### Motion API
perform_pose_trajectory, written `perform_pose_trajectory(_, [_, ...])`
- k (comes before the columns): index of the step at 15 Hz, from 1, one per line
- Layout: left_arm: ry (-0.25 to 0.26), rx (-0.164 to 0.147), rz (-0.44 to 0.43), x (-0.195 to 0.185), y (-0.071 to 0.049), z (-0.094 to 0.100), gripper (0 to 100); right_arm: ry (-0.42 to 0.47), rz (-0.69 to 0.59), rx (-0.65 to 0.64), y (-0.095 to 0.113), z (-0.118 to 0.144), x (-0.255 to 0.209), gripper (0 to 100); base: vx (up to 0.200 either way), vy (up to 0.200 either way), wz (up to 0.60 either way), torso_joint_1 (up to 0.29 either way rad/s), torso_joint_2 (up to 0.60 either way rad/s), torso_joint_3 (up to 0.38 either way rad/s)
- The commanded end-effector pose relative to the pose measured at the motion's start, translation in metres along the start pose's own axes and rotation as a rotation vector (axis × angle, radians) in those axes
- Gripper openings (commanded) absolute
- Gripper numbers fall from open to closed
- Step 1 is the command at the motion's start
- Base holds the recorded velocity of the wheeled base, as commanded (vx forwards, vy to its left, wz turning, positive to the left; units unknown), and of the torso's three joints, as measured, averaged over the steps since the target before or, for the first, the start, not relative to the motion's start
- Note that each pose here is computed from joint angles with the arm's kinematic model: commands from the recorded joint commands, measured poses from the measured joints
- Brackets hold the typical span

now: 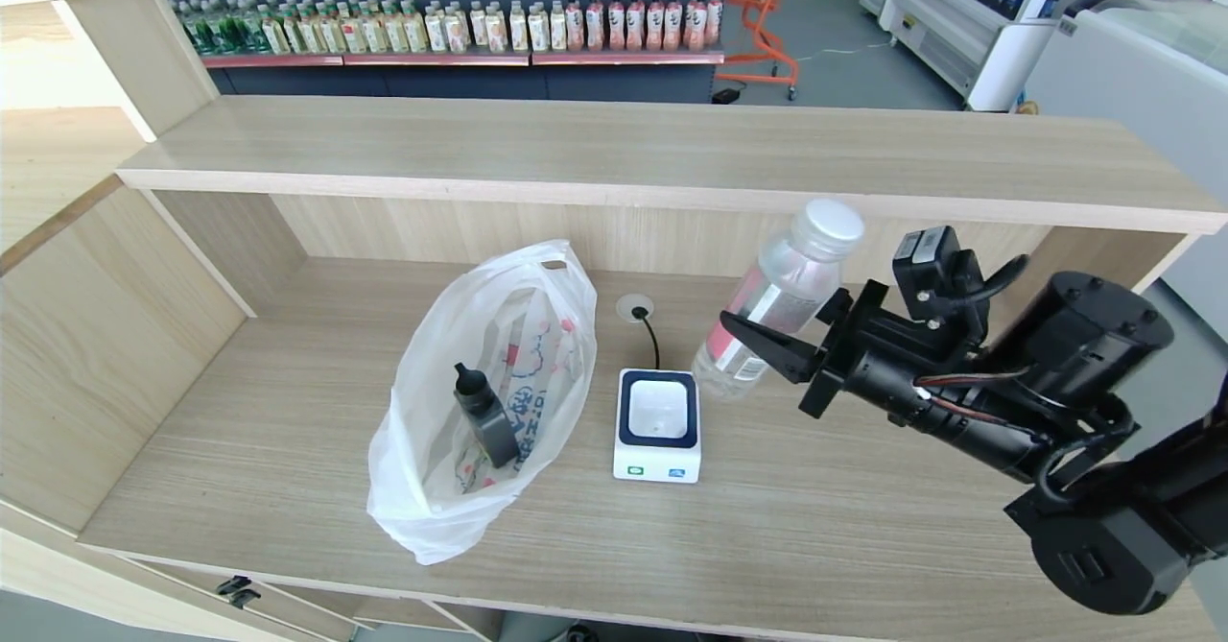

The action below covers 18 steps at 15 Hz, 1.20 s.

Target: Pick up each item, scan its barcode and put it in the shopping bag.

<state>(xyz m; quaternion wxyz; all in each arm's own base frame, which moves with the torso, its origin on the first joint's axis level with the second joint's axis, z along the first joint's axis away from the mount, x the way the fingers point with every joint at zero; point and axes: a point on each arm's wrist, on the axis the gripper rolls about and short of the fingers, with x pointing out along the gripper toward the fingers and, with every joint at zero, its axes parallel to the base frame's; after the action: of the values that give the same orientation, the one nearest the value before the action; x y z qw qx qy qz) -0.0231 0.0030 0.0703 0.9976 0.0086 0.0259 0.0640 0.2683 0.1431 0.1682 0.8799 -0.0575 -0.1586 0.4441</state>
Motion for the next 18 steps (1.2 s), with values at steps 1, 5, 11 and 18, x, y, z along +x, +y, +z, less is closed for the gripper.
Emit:
perform_pose_trajectory(1, [0.001,0.000,0.000,0.000,0.000,0.000,100,-0.018,-0.034,0.055,0.009,0.024,-0.017,0,0.000,0.000,0.00,0.000,0.00,0.000])
perform_pose_trajectory(5, [0.001,-0.003,0.000,0.000,0.000,0.000,100,0.046,-0.086,0.183,0.010,0.024,-0.019,0,0.000,0.050,0.00,0.003,0.00,0.001])
perform_pose_trajectory(11, [0.001,-0.003,0.000,0.000,0.000,0.000,100,0.104,-0.171,0.321,0.007,0.022,-0.015,0,0.000,0.200,0.00,0.004,0.00,0.002])
perform_pose_trajectory(18, [0.001,-0.001,0.000,0.000,0.000,0.000,100,0.178,-0.199,0.380,-0.017,-0.020,0.039,0,0.000,0.057,0.00,0.001,0.00,0.001])
